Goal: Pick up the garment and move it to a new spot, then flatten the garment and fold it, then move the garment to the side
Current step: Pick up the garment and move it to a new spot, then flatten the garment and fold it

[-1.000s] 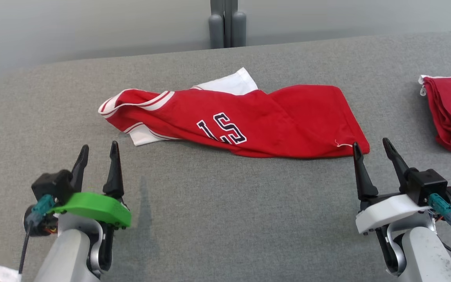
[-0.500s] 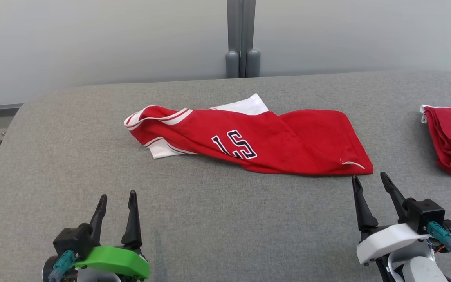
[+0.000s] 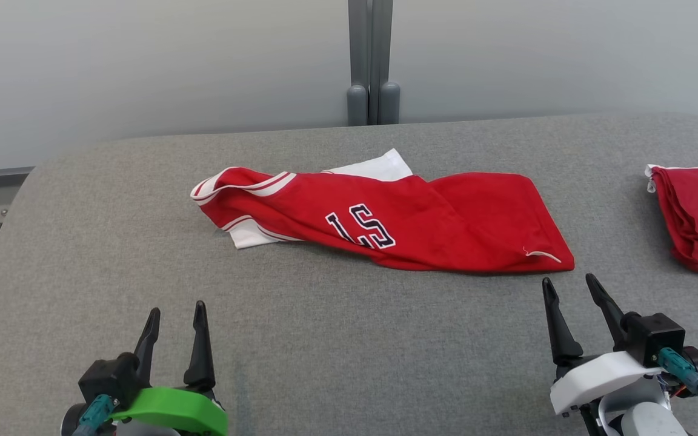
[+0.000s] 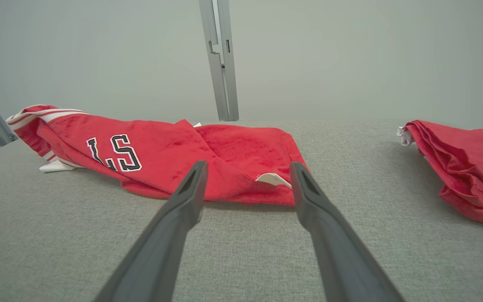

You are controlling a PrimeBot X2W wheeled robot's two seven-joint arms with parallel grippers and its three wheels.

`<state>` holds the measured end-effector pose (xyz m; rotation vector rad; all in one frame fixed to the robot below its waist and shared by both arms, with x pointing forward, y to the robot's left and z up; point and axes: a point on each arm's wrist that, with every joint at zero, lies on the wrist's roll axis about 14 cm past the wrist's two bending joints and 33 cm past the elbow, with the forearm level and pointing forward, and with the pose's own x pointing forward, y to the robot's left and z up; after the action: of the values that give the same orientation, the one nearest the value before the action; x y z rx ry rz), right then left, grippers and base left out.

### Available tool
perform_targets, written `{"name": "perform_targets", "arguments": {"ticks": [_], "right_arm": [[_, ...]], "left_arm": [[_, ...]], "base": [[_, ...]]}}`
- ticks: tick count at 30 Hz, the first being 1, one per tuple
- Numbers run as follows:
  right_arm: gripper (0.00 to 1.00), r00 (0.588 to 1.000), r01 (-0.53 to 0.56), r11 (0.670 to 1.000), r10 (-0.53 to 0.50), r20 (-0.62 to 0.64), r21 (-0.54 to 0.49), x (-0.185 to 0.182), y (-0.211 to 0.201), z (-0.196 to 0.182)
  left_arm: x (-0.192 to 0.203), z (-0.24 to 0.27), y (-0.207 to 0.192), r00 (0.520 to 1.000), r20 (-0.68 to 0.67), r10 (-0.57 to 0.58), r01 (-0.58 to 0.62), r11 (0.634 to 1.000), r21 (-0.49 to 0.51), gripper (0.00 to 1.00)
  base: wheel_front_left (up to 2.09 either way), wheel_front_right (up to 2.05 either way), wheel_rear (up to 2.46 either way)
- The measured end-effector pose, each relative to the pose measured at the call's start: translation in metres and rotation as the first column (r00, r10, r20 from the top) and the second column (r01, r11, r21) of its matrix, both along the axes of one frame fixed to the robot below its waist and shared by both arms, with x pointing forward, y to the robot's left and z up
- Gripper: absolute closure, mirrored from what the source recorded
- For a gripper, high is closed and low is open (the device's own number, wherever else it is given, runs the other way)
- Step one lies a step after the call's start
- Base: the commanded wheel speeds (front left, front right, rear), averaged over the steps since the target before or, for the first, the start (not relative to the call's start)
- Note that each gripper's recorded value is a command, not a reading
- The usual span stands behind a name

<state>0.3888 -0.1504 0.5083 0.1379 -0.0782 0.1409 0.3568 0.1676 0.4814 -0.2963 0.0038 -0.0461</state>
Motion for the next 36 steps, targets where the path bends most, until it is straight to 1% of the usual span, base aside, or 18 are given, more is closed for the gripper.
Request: {"name": "perform_targets", "arguments": {"ticks": [14,20,25,30,32,36], "right_arm": [[0.00,1.000,-0.012,1.000,0.012,-0.009,-0.009,0.005,0.004,-0.003],[0.00,0.999,-0.033,0.999,0.033,-0.006,-0.027,0.018,0.012,-0.002],[0.00,0.995,-0.084,0.991,0.090,0.051,-0.101,0.055,0.032,0.019],[0.00,0.983,-0.165,0.964,0.179,0.050,-0.210,0.106,0.058,0.041],[0.00,0.978,-0.196,0.952,0.208,0.025,-0.234,0.128,0.065,0.045],[0.00,0.957,-0.288,0.934,0.275,-0.087,-0.212,0.154,0.089,0.033]], "left_arm": [[-0.001,-0.007,0.002,1.000,-0.021,0.009,-0.009,1.000,-0.007,0.00],[0.003,-0.008,0.003,1.000,-0.023,0.010,-0.010,1.000,-0.005,0.00],[0.014,-0.003,0.001,1.000,-0.005,0.006,-0.006,1.000,-0.007,0.00],[0.023,-0.005,0.002,1.000,-0.010,0.012,-0.012,1.000,-0.011,0.00],[0.025,-0.008,0.002,1.000,-0.020,0.009,-0.009,1.000,-0.013,0.00],[0.025,-0.013,0.010,0.999,-0.035,0.034,-0.035,0.999,-0.013,0.00]], "base": [[0.00,0.00,0.00],[0.00,0.00,0.00],[0.00,0.00,0.00],[0.00,0.00,0.00],[0.00,0.00,0.00],[0.00,0.00,0.00]]}}
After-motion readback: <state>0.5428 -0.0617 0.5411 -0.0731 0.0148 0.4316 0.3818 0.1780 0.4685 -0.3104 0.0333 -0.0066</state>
